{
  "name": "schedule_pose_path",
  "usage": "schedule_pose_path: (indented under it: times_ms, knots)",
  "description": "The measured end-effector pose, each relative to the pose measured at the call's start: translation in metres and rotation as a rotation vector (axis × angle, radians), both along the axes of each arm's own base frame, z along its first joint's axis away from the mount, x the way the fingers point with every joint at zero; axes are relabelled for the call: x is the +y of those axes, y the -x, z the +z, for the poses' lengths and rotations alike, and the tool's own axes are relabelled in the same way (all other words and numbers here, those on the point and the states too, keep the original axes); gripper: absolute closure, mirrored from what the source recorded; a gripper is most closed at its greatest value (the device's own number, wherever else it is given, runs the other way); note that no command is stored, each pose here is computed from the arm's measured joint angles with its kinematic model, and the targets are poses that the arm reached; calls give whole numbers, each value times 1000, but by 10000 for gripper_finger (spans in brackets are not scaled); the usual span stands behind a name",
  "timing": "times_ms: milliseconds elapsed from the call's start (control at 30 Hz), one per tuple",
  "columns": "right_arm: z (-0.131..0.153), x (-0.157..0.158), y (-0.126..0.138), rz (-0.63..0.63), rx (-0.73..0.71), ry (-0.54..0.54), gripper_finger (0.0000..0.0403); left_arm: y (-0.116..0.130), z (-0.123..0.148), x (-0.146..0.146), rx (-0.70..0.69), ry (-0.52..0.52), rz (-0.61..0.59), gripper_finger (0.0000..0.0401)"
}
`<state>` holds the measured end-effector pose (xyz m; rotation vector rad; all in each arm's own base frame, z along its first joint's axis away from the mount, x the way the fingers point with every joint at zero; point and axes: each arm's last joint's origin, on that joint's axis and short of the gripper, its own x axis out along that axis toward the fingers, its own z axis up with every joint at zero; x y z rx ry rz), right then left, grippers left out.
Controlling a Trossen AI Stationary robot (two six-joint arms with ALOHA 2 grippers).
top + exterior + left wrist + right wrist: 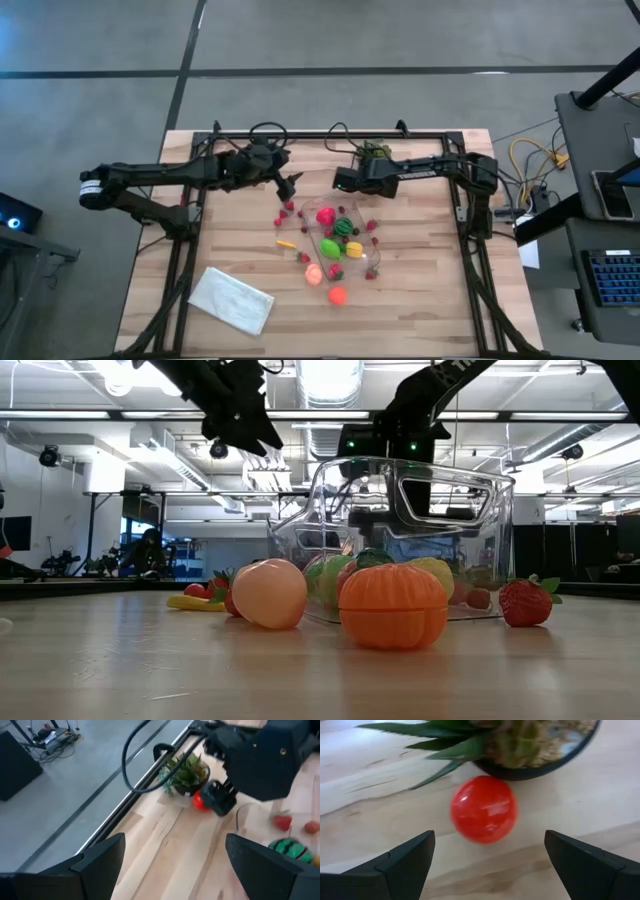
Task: Pick and placing Produce into tupperware
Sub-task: Put the red tomato into the transparent bin
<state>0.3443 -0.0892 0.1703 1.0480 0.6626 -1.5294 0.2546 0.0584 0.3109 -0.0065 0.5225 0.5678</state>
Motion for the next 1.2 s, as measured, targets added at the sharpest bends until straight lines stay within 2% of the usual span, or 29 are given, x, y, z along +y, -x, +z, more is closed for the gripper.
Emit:
schedule_pose_path:
  times_ms: [267,467,700,867,1200]
  knots:
    - [-2,0,0,-73,-38,19,35,3,-4,12,83,-75,42,72]
    - [-17,-1,-3,-122,-27,19,35,6,-5,24,118,-106,64,72]
    - [-26,-3,-4,-146,-13,22,35,7,-5,26,156,-152,37,72]
    - [-25,-8,-4,-164,-25,71,35,7,-6,27,163,-155,36,72]
    - [-35,-13,-7,-168,-27,40,35,5,-16,30,227,-180,4,72]
